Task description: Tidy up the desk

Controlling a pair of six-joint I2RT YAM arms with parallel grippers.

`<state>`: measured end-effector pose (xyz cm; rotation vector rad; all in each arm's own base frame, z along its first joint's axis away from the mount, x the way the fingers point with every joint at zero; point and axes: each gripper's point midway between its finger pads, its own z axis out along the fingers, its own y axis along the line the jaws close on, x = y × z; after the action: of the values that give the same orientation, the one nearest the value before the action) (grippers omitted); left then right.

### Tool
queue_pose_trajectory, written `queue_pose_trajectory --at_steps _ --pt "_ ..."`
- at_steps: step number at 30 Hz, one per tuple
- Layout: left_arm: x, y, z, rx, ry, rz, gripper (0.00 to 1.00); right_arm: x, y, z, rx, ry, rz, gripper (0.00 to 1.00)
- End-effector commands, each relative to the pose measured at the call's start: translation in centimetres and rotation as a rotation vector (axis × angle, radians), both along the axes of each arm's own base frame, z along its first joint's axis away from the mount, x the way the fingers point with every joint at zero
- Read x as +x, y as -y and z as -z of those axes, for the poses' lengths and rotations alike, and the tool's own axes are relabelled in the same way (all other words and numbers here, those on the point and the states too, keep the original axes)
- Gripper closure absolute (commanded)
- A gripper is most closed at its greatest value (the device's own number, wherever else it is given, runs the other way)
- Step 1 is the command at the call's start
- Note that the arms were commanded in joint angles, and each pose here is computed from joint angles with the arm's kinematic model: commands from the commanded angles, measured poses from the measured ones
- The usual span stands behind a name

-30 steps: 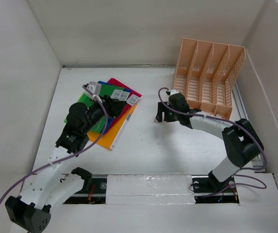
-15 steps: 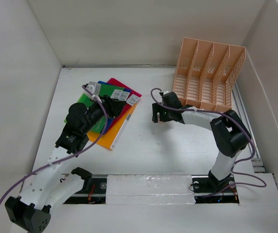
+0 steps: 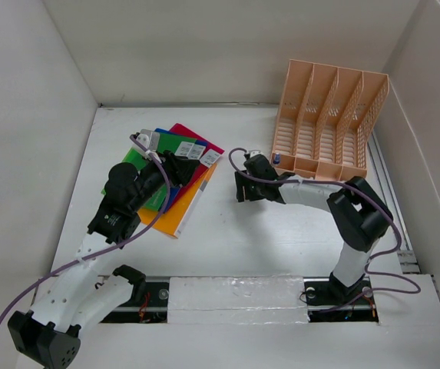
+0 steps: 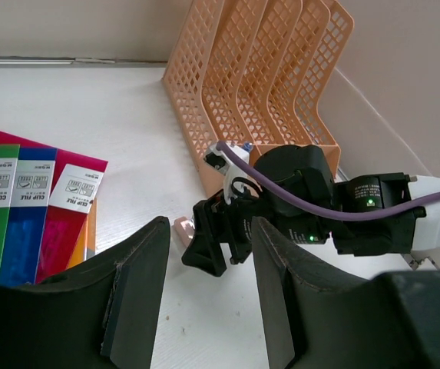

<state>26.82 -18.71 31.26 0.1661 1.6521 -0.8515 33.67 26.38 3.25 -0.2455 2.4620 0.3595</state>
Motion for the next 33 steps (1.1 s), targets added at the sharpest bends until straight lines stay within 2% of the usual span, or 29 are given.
queue_pose_trajectory --at_steps 1,4,6,9,10,11,13,14,17,20,21,23,24,25,27,28,30,31,33 --pt "-0.3 -0.1 -3.3 -0.035 0.094 0.003 0.58 1.6 0.9 -0.3 -0.037 0.043 0.115 0.31" --pt "-0.4 -0.1 -3.3 -0.035 0.094 0.004 0.58 2.5 1.1 -0.5 -0.041 0.062 0.167 0.32" --pt "-0.4 -0.2 -3.3 -0.035 0.094 0.004 0.58 2.9 1.4 -0.5 -0.053 0.077 0.200 0.36" --pt "-0.4 -0.2 -3.3 -0.035 0.096 0.004 0.58 3.2 1.3 -0.4 -0.066 0.089 0.218 0.49" --pt "-0.4 -0.2 -3.3 -0.035 0.096 0.004 0.58 3.3 1.4 -0.6 -0.063 0.094 0.226 0.61" --pt "-0.4 -0.1 -3.3 -0.035 0.094 0.004 0.58 3.1 1.1 -0.9 -0.056 0.107 0.225 0.66" --pt "-0.4 -0.1 -3.3 -0.035 0.096 0.006 0.58 3.3 0.3 -4.6 0.036 0.190 0.224 0.75" --pt "-0.4 -0.1 -3.3 -0.035 0.096 0.006 0.58 2.9 0.5 -4.1 0.032 0.178 0.222 0.75" --pt "-0.4 -0.1 -3.2 -0.035 0.091 0.007 0.58 2.6 0.8 -9.1 0.141 0.274 0.237 0.77" --pt "-0.4 -0.1 -3.3 -0.036 0.095 0.009 0.58 3.4 4.3 -14.7 0.262 0.388 0.353 0.76" --pt "-0.4 -0.1 -3.3 -0.038 0.094 0.009 0.58 3.6 6.7 -14.8 0.267 0.402 0.413 0.76" --pt "-0.5 0.0 -3.4 -0.039 0.097 0.013 0.58 3.3 10.1 -18.2 0.372 0.479 0.521 0.76" --pt "-0.5 0.0 -3.3 -0.039 0.093 0.012 0.58 2.8 12.3 -17.1 0.371 0.477 0.579 0.76" --pt "-0.6 0.0 -3.3 -0.040 0.096 0.018 0.58 3.2 15.7 -17.5 0.388 0.511 0.678 0.76" --pt "-0.6 0.1 -3.3 -0.042 0.094 0.020 0.58 2.2 19.6 -19.0 0.472 0.565 0.799 0.76" --pt "-0.6 0.1 -3.3 -0.042 0.094 0.021 0.58 1.7 23.2 -17.6 0.457 0.573 0.898 0.76" --pt "-0.6 0.1 -3.3 -0.044 0.095 0.023 0.58 0.6 26.1 -18.0 0.516 0.615 0.980 0.76" --pt "-0.6 0.1 -3.3 -0.045 0.094 0.023 0.58 0.0 28.9 -16.7 0.505 0.622 1.058 0.76" --pt "-0.7 0.2 -3.4 -0.045 0.094 0.029 0.58 -0.4 30.2 -16.0 0.556 0.612 1.082 0.76"
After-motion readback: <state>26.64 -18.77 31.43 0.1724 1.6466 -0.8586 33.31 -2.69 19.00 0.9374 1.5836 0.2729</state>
